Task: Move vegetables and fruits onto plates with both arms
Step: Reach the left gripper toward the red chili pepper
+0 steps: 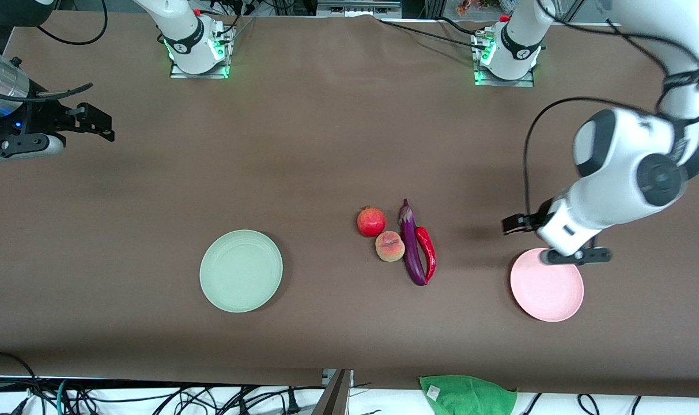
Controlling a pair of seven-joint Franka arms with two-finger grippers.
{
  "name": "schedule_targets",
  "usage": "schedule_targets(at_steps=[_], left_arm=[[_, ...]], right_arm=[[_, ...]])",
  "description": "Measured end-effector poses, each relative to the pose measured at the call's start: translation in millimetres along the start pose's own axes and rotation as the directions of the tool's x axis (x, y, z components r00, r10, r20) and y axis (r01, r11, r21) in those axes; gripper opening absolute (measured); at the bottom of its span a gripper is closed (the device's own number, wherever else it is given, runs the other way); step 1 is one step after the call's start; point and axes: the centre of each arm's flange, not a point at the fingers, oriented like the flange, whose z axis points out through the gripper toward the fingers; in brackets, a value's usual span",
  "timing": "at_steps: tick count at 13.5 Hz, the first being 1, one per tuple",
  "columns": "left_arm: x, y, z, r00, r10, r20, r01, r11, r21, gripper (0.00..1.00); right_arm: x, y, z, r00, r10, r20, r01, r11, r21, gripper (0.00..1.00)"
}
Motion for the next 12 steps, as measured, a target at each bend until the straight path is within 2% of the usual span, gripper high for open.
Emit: schedule_targets(at_steps=[7,11,12], left_arm=[[4.4,58.3,94.4,0.998,-0.063,-0.027,0.062,0.998,-0.027,1.0],[-7.6,92.4,148.5,0.992,-0.107,-0.062,0.11,0.992,0.064,1.0],[-13.0,104.8,159.3,0.99,-0.124,-0.07,0.129,0.99,0.065,1.0]], right_arm=[[0.0,3.1,0.6,1.0,0.006,0.001,-0.006,1.0,0.001,1.0],[0.0,6.1,1.0,1.0,0.011,0.002,-0.011,1.0,0.001,1.0],[0.0,6.6,1.3,1.0,0.012,0.004,-0.012,1.0,0.001,1.0]])
